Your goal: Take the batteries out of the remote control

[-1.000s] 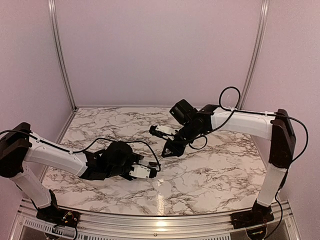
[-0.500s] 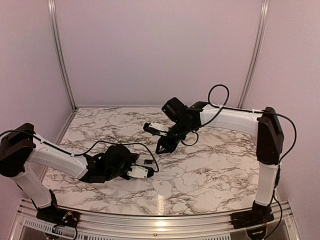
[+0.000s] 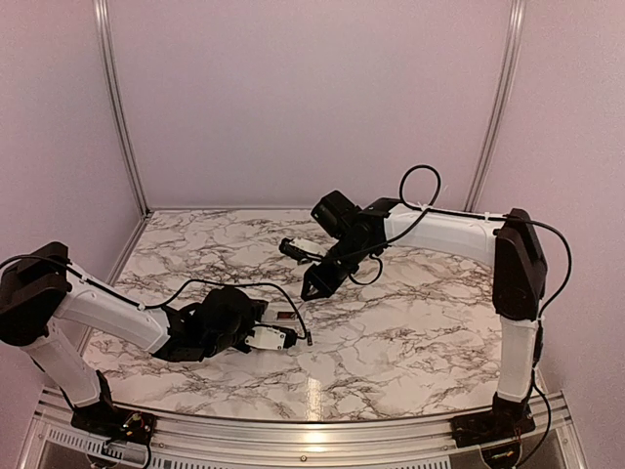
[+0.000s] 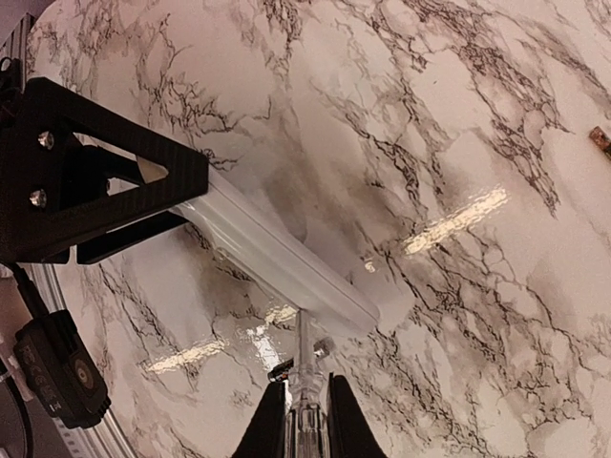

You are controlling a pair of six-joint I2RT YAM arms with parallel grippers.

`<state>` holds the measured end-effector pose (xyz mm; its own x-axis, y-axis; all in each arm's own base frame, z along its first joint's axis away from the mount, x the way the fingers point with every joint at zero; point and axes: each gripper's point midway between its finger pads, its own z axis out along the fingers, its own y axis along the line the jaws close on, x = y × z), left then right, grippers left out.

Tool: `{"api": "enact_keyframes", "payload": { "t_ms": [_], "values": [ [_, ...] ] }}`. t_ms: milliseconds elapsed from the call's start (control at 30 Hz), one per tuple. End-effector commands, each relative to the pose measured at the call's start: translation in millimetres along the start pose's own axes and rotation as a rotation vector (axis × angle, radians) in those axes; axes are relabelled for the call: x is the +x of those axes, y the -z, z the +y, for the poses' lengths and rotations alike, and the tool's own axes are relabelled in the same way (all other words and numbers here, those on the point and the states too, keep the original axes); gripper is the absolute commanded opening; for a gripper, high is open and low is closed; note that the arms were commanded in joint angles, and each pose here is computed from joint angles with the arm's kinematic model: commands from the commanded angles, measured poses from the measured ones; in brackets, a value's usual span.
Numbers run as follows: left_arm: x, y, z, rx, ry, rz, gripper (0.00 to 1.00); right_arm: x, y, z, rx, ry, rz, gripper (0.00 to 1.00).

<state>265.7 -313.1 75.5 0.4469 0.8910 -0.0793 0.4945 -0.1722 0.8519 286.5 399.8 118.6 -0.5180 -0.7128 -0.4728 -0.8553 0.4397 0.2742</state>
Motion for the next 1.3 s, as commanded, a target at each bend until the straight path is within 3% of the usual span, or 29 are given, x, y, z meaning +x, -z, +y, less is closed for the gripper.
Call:
{"api": "enact_keyframes", "payload": {
  "t_ms": [0, 533, 1267],
  "values": [
    [-17.3, 6.0, 31.5, -0.114, 0.067, -0.069, 0.00, -3.9, -6.7, -6.2, 0.032, -0.022, -0.004, 0.00],
    [-16.7, 5.3, 44.2, -0.149, 0.111, -0.049, 0.00, -6.1, 0.6, -1.6, 0.023, -0.025, -0.035, 0.00],
    [-4.5, 28.7, 77.6, -0.216, 0.356, -0.020, 0.00, -21.2, 81.7, 28.8, 0.025, -0.075, -0.203, 0.00]
  ]
}}
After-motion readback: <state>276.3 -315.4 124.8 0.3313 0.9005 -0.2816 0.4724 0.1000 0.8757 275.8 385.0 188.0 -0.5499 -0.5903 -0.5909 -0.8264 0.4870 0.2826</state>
